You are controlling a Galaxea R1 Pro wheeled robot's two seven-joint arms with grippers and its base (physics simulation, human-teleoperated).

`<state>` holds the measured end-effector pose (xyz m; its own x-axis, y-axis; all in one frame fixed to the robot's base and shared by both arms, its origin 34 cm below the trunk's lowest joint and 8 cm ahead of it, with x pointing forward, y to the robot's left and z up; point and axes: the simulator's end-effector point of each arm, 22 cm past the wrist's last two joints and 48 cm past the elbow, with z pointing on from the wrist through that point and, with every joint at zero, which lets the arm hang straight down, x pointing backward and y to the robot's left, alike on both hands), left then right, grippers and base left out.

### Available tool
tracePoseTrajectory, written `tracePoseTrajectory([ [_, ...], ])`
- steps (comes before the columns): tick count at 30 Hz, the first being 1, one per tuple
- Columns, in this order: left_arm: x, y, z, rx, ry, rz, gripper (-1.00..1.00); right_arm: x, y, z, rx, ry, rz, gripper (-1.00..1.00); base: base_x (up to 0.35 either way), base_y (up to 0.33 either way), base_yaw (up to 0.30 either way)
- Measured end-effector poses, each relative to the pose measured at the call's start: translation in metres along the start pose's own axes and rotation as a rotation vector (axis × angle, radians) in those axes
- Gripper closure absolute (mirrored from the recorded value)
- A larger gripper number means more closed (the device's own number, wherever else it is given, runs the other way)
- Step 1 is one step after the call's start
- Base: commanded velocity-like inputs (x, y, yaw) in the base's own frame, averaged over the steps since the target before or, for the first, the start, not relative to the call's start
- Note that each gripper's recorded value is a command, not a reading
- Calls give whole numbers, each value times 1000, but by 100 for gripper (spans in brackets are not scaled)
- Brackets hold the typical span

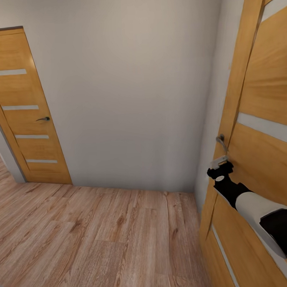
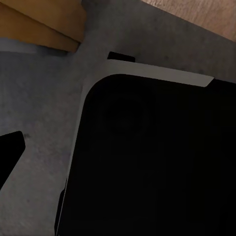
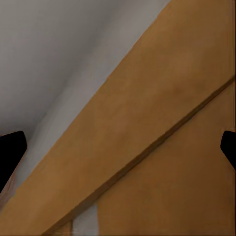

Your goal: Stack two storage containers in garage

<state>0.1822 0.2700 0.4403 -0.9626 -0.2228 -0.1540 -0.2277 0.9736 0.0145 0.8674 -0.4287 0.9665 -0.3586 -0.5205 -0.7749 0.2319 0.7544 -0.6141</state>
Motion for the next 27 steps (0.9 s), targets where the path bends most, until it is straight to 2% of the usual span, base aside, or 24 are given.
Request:
tracePoseTrajectory([
  [2,0,0,0,0,0,0,-100,10,-15,3,21,19,18,-100,0,0,0],
  [24,0,0,0,0,0,0,-100,11,-15,4,10,18,12,-100,0,0,0],
  [25,0,0,0,0,0,0,-100,11,-9,2,6,29,38,-100,0,0,0],
  [26,0,0,0,0,0,0,-100,-1,18,-4,-32,19,48,-100,0,0,0],
  [27,0,1,0,-1,-1,0,-100,-16,67,-17,-101,14,61,-100,0,0,0],
])
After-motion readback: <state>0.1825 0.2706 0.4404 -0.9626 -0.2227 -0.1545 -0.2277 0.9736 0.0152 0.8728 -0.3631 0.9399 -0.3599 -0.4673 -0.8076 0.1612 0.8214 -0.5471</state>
